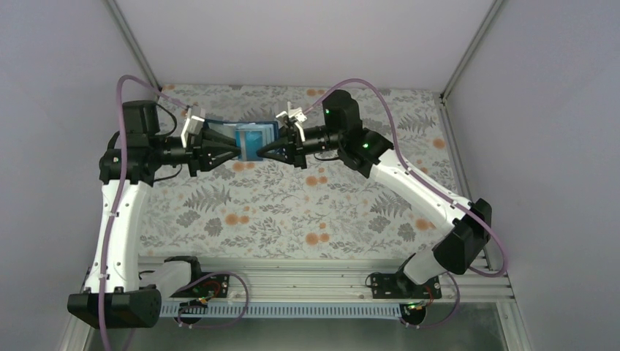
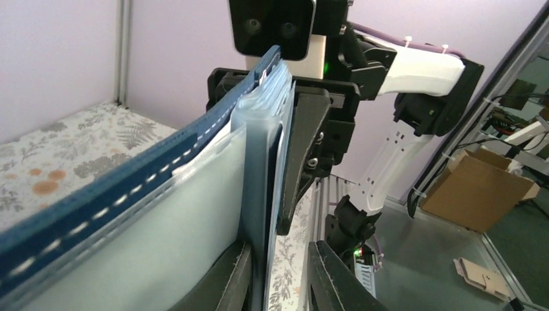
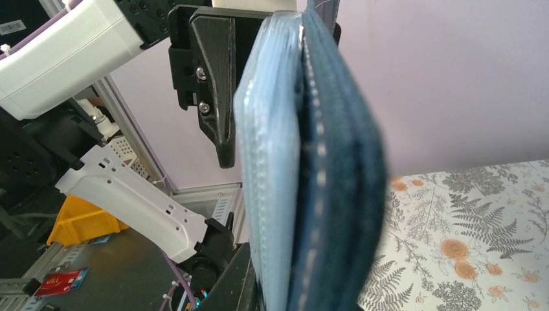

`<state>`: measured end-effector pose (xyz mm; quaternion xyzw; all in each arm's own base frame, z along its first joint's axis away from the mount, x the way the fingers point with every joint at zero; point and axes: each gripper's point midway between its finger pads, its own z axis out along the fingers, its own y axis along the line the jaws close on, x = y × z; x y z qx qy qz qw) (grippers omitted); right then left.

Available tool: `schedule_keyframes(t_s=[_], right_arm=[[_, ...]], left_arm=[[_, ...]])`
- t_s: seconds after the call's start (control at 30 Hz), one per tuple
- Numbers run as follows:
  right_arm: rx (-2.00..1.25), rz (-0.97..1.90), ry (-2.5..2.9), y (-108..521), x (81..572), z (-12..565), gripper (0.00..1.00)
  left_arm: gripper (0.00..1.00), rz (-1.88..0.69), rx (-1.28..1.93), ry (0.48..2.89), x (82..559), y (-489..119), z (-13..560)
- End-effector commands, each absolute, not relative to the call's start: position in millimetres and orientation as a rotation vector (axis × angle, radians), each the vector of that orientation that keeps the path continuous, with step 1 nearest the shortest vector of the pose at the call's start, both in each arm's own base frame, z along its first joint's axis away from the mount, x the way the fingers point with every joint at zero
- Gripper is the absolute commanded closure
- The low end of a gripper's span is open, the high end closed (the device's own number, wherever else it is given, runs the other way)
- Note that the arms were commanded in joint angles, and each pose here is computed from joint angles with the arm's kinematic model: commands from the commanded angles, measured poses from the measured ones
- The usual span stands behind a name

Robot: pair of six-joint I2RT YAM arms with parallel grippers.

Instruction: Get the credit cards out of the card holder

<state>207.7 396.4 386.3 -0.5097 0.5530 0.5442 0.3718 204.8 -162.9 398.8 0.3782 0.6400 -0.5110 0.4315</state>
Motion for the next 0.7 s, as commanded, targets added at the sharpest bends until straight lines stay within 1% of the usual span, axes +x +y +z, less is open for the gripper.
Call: schedule_keyframes(t_s=[0.0,0.07,0.13,0.37,0.5,0.53,0.63,0.67], right_arm=[[-1.395,1.426,1.301,387.0,184.8,400.3,0.96],[-1.409,1.440,1.283,386.8,180.9,402.0,0.96],[-1.415,1.443,1.277,386.9,180.0,402.3,0.96],[-1.435,1.446,1.251,384.6,174.9,405.3,0.96],[-1.431,1.437,1.256,384.6,175.9,406.7,0.94],[-1.427,1.432,1.262,384.7,176.7,406.6,0.92],[-1.410,1.407,1.275,383.5,179.6,407.0,0.77],[-1.405,1.396,1.278,382.7,180.3,406.9,0.74]], left_arm=[[0.76,-1.278,1.025,1.463,196.6,-163.8,419.5],[0.76,-1.257,1.004,1.491,203.4,-163.0,420.3],[0.79,-1.231,0.992,1.509,207.8,-162.4,421.1],[0.96,-1.196,0.995,1.507,209.8,-161.7,425.5],[0.98,-1.193,0.989,1.516,209.9,-161.4,424.2],[0.98,-1.188,0.987,1.519,209.6,-161.2,423.8],[0.98,-1.167,0.978,1.535,209.7,-160.1,422.4],[0.98,-1.156,0.977,1.537,209.4,-159.5,422.7]])
